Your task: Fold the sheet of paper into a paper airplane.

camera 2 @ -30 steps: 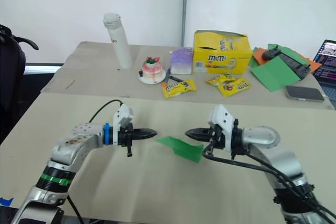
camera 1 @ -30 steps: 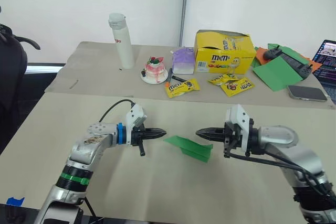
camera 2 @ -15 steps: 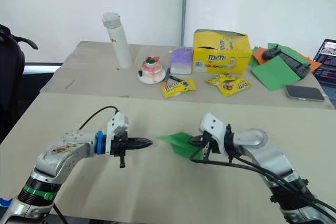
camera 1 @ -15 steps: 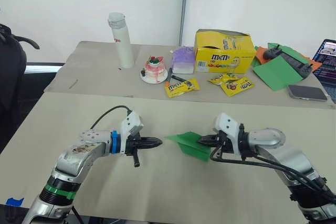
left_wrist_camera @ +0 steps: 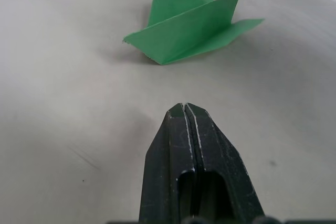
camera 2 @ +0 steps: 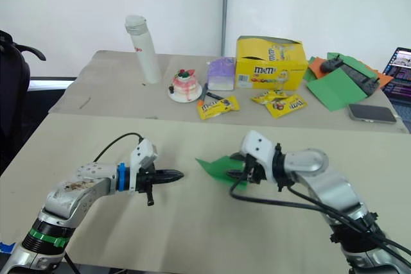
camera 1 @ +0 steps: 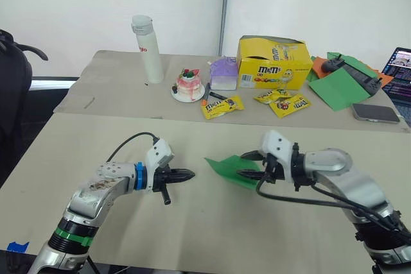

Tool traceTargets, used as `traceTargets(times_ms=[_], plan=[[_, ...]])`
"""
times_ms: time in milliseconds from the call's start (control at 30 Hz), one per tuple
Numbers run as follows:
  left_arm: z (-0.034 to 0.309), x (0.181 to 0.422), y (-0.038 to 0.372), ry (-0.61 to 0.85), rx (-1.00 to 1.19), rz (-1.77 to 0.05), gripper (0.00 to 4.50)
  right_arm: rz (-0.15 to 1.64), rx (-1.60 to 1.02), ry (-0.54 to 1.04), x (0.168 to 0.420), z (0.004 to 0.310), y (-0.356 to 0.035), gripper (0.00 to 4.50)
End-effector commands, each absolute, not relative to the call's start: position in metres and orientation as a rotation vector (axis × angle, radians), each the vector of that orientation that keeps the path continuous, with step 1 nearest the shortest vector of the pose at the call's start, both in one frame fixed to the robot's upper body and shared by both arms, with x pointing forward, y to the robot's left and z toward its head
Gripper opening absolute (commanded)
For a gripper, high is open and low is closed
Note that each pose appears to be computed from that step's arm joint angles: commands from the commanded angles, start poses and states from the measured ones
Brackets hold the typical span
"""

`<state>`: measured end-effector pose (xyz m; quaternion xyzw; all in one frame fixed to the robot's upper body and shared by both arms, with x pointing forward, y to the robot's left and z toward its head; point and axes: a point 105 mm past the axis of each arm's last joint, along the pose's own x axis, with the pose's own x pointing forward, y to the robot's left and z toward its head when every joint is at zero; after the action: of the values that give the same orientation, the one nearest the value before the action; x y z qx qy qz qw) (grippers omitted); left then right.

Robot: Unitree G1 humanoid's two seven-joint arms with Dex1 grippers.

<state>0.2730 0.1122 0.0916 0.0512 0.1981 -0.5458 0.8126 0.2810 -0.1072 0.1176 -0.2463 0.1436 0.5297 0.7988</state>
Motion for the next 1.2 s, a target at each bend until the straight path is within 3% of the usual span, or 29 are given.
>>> traceTargets(times_ms=[33,233,267,367,433,600,800,933,1033,1200], plan=[[0.102,0.275,0.109,0.376,0.124,-1.179,0.00,1.086,-0.587,0.282,0.290,0.120,-0.105,2.21],[0.101,0.274,0.107,0.381,0.121,-1.187,0.00,1.054,-0.574,0.333,0.293,0.103,-0.101,2.21],[0.101,0.274,0.106,0.381,0.121,-1.187,0.00,1.044,-0.576,0.344,0.294,0.100,-0.102,1.70],[0.101,0.275,0.106,0.380,0.126,-1.189,0.00,1.044,-0.597,0.364,0.294,0.094,-0.105,0.71],[0.102,0.277,0.106,0.376,0.127,-1.188,0.00,1.033,-0.536,0.323,0.295,0.107,-0.105,0.07],[0.111,0.280,0.101,0.349,0.089,-1.206,0.00,0.861,-0.438,0.303,0.311,0.130,-0.151,0.03],[0.115,0.285,0.093,0.337,0.081,-1.230,0.00,0.437,-0.333,0.270,0.334,0.170,-0.271,0.03],[0.113,0.288,0.089,0.335,0.088,-1.235,0.00,0.021,-0.241,0.249,0.337,0.179,-0.370,0.03],[0.113,0.286,0.085,0.330,0.093,-1.257,0.00,-0.072,-0.202,0.307,0.337,0.159,-0.395,0.03],[0.113,0.284,0.082,0.327,0.088,-1.266,0.00,-0.072,-0.181,0.357,0.345,0.138,-0.400,0.03]])
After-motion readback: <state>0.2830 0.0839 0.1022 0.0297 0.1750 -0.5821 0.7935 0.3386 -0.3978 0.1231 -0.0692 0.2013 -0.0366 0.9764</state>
